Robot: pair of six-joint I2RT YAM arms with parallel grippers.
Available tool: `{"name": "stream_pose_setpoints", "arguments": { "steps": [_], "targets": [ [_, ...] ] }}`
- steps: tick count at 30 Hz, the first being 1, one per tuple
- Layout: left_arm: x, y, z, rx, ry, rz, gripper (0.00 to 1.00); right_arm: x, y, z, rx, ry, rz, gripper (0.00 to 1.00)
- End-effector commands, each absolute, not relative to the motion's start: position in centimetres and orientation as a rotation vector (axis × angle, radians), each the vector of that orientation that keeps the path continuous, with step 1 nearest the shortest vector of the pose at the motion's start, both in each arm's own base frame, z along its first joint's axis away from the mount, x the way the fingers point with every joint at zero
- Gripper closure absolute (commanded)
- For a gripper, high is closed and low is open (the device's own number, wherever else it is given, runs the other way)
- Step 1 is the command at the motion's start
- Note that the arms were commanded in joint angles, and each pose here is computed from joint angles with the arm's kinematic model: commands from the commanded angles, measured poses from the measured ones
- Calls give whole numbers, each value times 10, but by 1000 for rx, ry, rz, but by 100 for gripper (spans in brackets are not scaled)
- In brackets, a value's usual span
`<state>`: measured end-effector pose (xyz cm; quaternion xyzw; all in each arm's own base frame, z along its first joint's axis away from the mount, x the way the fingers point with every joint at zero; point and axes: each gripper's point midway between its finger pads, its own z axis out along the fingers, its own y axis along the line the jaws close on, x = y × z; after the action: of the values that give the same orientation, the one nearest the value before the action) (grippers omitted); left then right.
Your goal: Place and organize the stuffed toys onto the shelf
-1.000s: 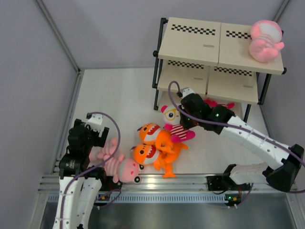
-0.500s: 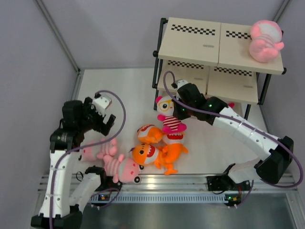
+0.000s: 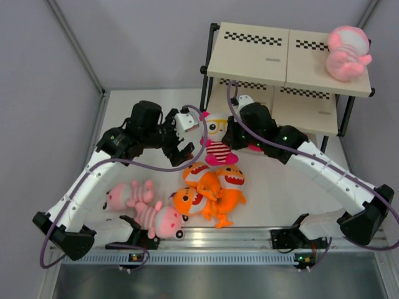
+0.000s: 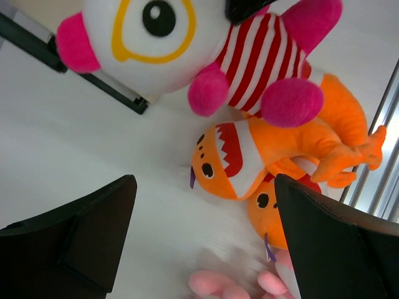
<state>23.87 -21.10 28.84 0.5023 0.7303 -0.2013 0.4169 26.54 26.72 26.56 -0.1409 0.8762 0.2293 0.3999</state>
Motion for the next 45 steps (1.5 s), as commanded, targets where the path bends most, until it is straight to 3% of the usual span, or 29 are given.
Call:
{"name": "stream_pose_setpoints", "arguments": {
  "steps": [1, 11, 14, 15, 17, 18, 19, 20, 21, 22, 25, 27, 28, 31, 39, 45],
  "targets": [
    [236, -236, 322, 1287, 1715, -567, 1, 275, 280, 315, -298, 2076, 704, 100],
    [247, -268, 315, 1382, 1690, -556, 2, 271, 290, 327, -312, 2035, 789, 100],
    [246, -271, 308, 1402, 1698, -562, 8, 264, 294, 332, -344, 2023, 834, 100],
    [245, -273, 308, 1406, 1694, -565, 24, 264, 295, 332, -350, 2022, 839, 100],
    [245, -273, 306, 1414, 1696, -561, 44, 260, 299, 337, -374, 2002, 876, 100],
    [245, -273, 307, 1416, 1692, -560, 74, 256, 301, 339, -390, 1995, 904, 100],
    [244, -271, 303, 1420, 1700, -556, 90, 253, 301, 342, -403, 1978, 919, 100],
    [245, -271, 304, 1414, 1700, -557, 100, 251, 301, 345, -412, 1963, 930, 100],
    [243, -271, 304, 1411, 1703, -558, 100, 250, 301, 349, -424, 1942, 938, 100],
    [243, -270, 302, 1410, 1710, -559, 100, 247, 298, 352, -447, 1919, 930, 91],
    [237, -268, 309, 1385, 1709, -582, 100, 240, 286, 353, -533, 1867, 878, 49],
    [228, -269, 318, 1385, 1676, -636, 100, 239, 275, 355, -563, 1820, 819, 38],
    [227, -268, 324, 1372, 1665, -655, 100, 233, 264, 353, -606, 1777, 771, 26],
    [214, -271, 346, 1361, 1607, -744, 100, 214, 248, 356, -766, 1591, 717, 11],
    [211, -272, 376, 1298, 1573, -790, 100, 144, 252, 349, -1149, 1304, 854, 14],
    [225, -277, 376, 1210, 1635, -800, 100, 156, 274, 350, -1099, 1282, 760, 18]
  ]
}}
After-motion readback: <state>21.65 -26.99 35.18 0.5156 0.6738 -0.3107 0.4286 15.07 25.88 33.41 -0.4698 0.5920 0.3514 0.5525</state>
